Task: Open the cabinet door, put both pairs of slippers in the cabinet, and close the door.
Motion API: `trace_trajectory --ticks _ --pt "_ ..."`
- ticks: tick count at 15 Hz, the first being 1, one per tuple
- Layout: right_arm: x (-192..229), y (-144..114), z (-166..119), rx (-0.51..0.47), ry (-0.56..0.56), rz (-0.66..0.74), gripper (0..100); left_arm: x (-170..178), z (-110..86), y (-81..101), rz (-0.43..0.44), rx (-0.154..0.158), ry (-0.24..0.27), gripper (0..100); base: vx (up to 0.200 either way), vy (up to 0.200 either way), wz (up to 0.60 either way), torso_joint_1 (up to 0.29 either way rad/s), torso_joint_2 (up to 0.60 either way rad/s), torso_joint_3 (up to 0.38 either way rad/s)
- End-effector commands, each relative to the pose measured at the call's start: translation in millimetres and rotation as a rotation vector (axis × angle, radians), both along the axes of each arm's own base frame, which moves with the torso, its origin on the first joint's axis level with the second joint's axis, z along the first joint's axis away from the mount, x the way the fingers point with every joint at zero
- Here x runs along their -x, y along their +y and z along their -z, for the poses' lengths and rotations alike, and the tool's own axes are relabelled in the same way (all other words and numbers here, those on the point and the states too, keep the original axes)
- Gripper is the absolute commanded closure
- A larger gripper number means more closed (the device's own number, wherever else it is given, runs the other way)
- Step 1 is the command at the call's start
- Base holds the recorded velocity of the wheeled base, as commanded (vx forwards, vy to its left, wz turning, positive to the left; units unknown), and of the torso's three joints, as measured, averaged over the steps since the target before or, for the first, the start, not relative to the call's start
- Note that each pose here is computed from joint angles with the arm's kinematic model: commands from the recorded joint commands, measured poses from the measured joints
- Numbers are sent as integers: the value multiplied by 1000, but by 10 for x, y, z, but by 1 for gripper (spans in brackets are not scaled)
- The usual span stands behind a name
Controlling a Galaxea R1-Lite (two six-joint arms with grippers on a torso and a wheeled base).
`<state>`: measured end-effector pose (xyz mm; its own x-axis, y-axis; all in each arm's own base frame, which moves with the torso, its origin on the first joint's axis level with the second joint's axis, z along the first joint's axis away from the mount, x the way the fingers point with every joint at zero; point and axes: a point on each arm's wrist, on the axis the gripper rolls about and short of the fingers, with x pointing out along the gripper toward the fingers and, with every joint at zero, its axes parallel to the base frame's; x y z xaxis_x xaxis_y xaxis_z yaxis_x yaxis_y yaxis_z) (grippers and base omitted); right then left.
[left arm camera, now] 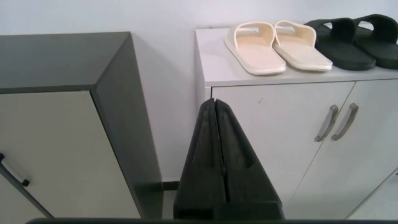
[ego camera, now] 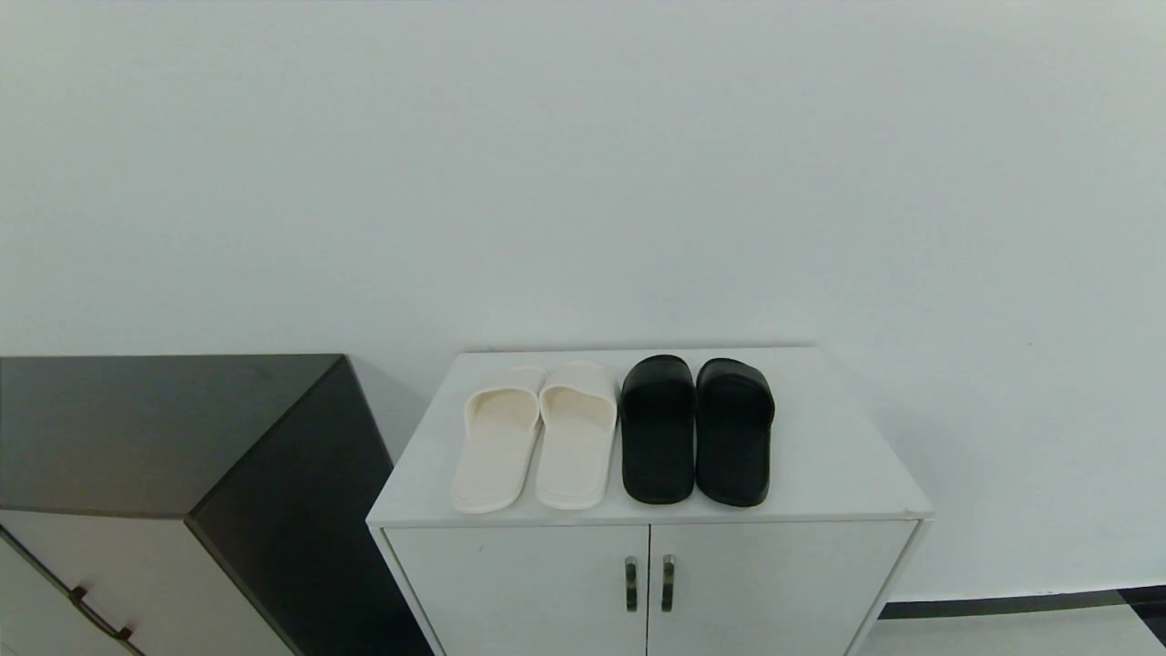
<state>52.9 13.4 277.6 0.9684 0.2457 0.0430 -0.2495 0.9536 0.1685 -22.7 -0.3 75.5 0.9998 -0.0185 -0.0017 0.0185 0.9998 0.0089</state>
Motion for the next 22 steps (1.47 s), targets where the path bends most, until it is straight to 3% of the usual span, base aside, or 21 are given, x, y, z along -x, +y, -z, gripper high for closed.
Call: trace_trajectory --ticks 1,4,8,9,16,22 --pt "-810 553 122 30 226 -192 0 -1 0 0 0 0 1 100 0 0 0 0 0 0" --pt "-1099 1059 205 61 313 -187 0 -1 0 0 1 0 1 100 0 0 0 0 0 0" --pt "-1356 1398 338 67 385 -141 0 -1 0 0 1 0 1 100 0 0 0 0 0 0" --pt "-1467 1520 481 92 420 -128 0 0 0 0 1 0 0 100 0 0 0 0 0 0" --pt "-2115 2087 1105 105 363 82 0 -1 0 0 3 0 1 100 0 0 0 0 0 0" --pt "-2210 2346 1263 123 378 54 0 -1 0 0 3 0 1 100 0 0 0 0 0 0"
